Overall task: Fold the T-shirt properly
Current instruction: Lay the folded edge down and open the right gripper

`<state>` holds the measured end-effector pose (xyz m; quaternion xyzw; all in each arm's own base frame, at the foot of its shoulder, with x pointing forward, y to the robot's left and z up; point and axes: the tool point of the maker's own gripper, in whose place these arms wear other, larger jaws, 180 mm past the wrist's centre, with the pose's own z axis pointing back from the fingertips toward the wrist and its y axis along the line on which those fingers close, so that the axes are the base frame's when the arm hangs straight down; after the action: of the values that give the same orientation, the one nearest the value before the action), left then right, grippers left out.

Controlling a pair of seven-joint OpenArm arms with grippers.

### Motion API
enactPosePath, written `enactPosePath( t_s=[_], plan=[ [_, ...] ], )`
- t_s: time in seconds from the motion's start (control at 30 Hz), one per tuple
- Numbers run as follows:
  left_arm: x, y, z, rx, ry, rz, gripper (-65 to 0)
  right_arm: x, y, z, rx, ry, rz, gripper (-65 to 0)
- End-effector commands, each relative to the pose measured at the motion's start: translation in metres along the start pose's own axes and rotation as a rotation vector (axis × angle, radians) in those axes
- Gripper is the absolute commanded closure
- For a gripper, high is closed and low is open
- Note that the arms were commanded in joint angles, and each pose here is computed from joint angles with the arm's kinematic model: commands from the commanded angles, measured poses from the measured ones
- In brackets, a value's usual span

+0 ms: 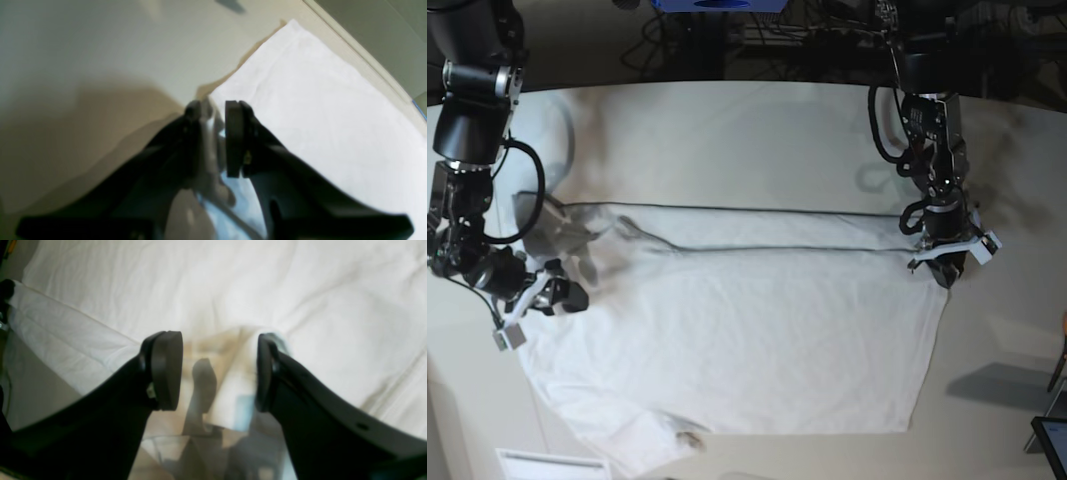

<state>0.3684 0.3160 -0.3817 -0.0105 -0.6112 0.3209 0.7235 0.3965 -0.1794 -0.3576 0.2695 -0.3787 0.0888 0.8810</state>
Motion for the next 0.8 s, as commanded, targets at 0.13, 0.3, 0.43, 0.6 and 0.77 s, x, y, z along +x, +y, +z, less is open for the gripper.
enactPosePath(
  t_s=[0.13,0.3,0.43,0.6,0.77],
  plan=[
    [0.024,-0.013,-0.007,-0.033,-0.07,0.008,-15.1,0.017,0.0,0.007,0.002,-0.049,0.025,-31.2],
    [0.03,-0.028,-0.014,-0.048,-0.088,0.039,-15.1,0.006,-0.002,0.007,0.0,-0.03,0.015,-31.2],
    [0.035,-0.04,-0.018,-0.065,-0.103,0.057,-14.9,0.003,-0.005,0.017,-0.021,-0.025,0.047,-31.2],
    [0.027,-0.051,-0.024,-0.066,-0.087,0.092,-14.9,0.003,-0.003,0.027,-0.036,-0.028,0.088,-31.2],
    [0.026,-0.049,-0.024,-0.06,-0.089,0.093,-14.9,-0.01,-0.005,0.032,-0.044,-0.004,0.091,-31.2]
  ],
)
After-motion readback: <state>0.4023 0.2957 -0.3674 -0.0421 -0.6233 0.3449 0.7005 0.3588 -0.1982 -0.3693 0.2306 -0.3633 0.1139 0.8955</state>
